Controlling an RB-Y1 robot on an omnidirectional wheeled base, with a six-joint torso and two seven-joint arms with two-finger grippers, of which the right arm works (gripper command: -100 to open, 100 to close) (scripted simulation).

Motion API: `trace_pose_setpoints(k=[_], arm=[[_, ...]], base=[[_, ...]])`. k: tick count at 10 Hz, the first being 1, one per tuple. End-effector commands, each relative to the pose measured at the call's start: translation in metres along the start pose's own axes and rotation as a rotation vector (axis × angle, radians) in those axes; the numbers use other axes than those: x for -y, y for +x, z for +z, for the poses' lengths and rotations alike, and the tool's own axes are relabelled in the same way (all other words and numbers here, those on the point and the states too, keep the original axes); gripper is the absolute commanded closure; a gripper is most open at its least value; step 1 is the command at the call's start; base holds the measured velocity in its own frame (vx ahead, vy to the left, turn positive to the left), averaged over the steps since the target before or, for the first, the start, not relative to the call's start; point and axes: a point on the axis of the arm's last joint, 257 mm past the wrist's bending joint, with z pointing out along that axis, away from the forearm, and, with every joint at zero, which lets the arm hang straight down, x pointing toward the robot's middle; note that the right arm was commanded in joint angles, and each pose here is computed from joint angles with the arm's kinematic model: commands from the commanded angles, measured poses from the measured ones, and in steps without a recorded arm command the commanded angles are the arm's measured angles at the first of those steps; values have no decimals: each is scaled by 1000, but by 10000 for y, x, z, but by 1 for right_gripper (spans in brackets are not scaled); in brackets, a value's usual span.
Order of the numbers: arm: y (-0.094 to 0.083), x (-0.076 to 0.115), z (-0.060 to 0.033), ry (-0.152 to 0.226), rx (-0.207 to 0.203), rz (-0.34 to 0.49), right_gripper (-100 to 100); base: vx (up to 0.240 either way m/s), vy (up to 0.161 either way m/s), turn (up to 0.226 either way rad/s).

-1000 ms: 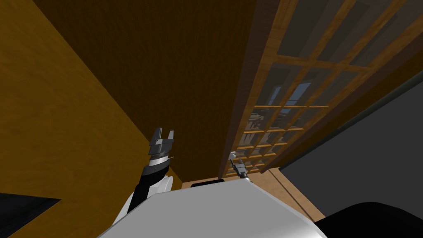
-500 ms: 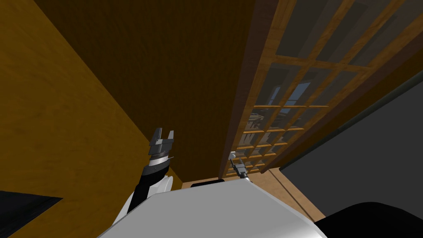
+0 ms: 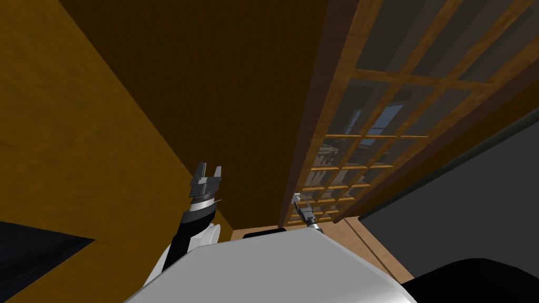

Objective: Pull the door open

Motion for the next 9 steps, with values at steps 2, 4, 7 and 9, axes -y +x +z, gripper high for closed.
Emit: trace_pose_setpoints(k=[2,4,7,9], arm=[[36,61,222,18,-16,-4,-100],[-15,-77,398,34,2,9,-100],[-14,-80,384,38,3,11,100],[-14,-80,384,38,3,11,100]], base=[[-39,-33,22],[-8,10,-23],[-1,4,2],[-4,18,10]])
